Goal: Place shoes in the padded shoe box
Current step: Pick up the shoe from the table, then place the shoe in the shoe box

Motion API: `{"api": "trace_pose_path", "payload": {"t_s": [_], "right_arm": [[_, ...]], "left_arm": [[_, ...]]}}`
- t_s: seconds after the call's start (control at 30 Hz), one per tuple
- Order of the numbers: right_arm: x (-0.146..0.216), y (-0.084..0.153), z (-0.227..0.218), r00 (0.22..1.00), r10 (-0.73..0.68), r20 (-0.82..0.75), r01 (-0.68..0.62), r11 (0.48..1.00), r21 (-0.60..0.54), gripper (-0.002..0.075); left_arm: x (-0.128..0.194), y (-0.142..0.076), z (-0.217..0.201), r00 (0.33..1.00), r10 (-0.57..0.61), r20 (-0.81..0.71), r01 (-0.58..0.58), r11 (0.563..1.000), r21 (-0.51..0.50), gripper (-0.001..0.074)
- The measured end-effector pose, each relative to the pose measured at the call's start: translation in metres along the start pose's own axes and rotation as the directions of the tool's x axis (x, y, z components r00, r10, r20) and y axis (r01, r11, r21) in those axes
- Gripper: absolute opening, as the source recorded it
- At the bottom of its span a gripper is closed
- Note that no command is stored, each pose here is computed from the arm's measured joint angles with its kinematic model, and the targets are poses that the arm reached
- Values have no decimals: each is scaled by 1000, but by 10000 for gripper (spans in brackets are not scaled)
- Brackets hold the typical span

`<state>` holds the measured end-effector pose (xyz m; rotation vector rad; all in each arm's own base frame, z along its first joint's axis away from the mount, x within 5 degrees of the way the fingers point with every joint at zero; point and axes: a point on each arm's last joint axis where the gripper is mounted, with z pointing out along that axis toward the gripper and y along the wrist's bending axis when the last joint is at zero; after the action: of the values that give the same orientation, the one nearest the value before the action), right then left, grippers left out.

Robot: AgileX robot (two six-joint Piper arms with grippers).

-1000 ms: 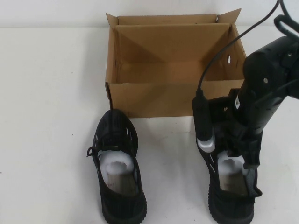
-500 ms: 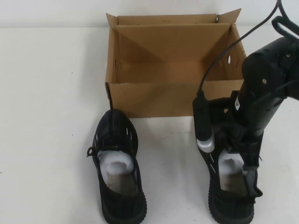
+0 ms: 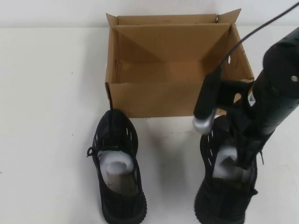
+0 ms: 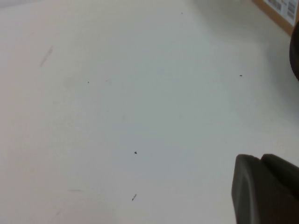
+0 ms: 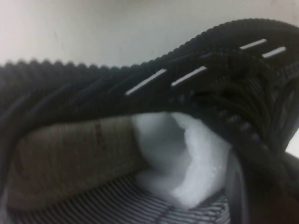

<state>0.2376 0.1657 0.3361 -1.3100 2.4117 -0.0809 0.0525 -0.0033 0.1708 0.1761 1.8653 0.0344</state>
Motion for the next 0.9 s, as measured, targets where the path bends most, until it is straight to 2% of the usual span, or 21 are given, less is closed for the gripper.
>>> {"api": "trace_pose_path", "payload": {"t_s": [0.07,0.1,0.2,0.27,0.47,0.73,0.9], "right_arm": [[0,-1,-5,983,181,17,-181,983,11,-6],[0,-1,-7,957,289,23,-290,957,13,-6],[0,-2,-8,828,560,33,-560,828,9,-6],[0,-2,-8,762,647,35,-648,762,7,-6],[-2,-5,-9,676,733,75,-735,678,4,-6],[-16,-5,-33,661,738,138,-740,671,-46,-6],[-33,-18,-63,626,727,281,-742,667,-75,-6]], "left_arm": [[0,0,0,1000,0,0,0,1000,0,-4],[0,0,0,1000,0,0,0,1000,0,-4],[0,0,0,1000,0,0,0,1000,0,-4],[0,0,0,1000,0,0,0,1000,0,-4],[0,0,0,1000,0,0,0,1000,0,-4],[0,0,0,1000,0,0,0,1000,0,-4],[0,0,0,1000,0,0,0,1000,0,-4]]}}
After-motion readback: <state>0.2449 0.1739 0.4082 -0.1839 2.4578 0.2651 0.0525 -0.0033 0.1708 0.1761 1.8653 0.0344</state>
